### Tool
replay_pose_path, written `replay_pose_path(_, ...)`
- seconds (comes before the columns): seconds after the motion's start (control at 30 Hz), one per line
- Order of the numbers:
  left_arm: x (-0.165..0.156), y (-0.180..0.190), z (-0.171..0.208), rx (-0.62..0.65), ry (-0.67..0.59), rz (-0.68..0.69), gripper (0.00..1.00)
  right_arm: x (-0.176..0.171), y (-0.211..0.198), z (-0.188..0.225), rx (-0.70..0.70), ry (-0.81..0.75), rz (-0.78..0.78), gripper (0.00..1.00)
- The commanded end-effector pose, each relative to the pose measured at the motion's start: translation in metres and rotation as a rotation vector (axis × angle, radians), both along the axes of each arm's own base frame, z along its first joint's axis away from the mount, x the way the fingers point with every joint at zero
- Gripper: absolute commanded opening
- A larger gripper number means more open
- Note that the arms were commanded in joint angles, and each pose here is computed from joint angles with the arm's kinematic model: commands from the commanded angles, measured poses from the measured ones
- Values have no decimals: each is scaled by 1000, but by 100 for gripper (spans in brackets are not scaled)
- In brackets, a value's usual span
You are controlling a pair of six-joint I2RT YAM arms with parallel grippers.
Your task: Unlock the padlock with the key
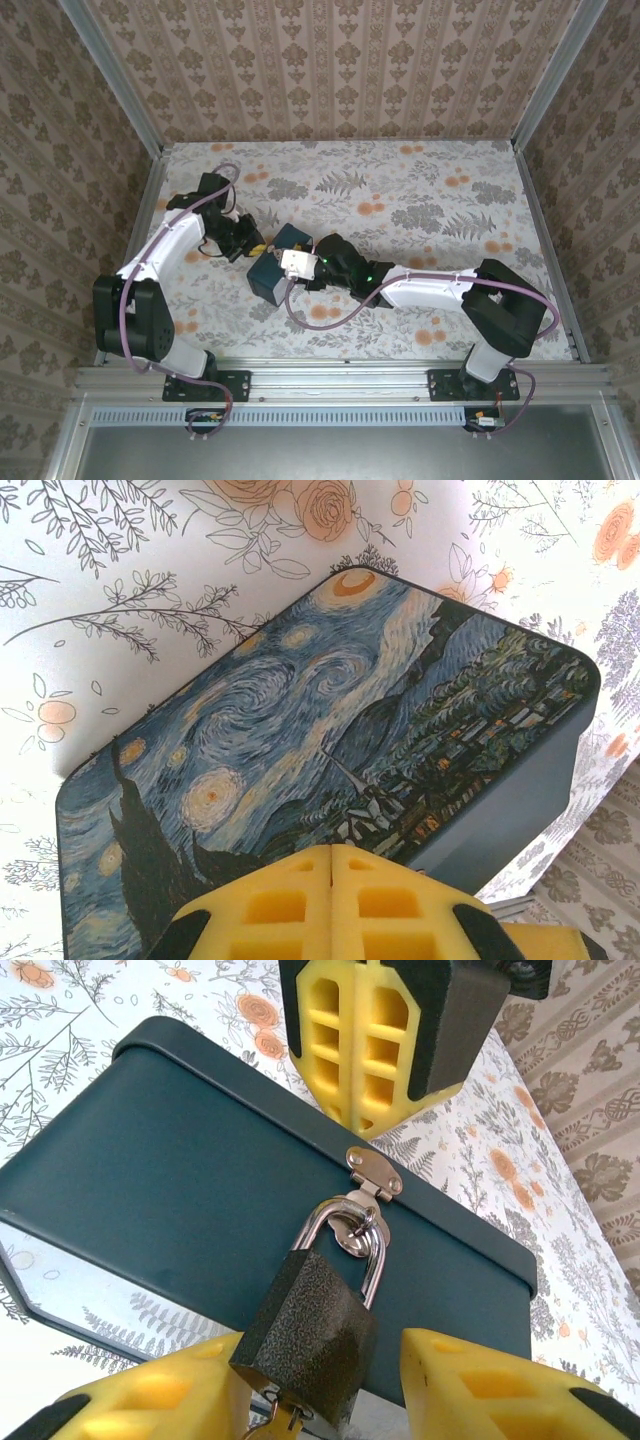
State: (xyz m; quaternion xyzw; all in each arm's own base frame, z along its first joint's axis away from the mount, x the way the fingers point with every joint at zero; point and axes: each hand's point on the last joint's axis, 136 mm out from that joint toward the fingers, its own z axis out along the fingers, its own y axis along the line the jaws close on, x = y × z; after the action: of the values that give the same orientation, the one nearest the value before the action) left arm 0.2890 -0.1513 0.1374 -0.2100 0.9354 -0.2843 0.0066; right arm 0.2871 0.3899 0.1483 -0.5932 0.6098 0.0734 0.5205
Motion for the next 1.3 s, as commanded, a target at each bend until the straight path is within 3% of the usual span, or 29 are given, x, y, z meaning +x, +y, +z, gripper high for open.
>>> replay_pose_path(0.0,-10,-2,-11,17,33,-32,0,5,7,25,64,-14,-31,40)
replay_pose_path(0.3,-16,-6,-13,27,39,-43,0,11,7,29,83,71,-103,22)
replay_pose_path(0.43,-17,-5,-8,32,26,-44,0,19,2,26,93,161,-191,17)
replay_pose_path(0.57,-21,-5,-1,32,10,-64,0,30,-9,23,144,342,-384,10)
replay_pose_path(0.77,-37,-8,3,-15,19,-71,0,27,-25,26,294,605,-625,10)
replay_pose_path(1.0,-43,-18,9,-50,12,-82,0,24,-20,12,423,901,-689,10)
replay_pose_path(1.17,-45,-36,11,-124,16,-63,0,21,-13,9,505,1003,-703,9)
replay_pose_path(1.27,-48,-42,8,-130,24,-66,0,21,-17,10,564,976,-747,9)
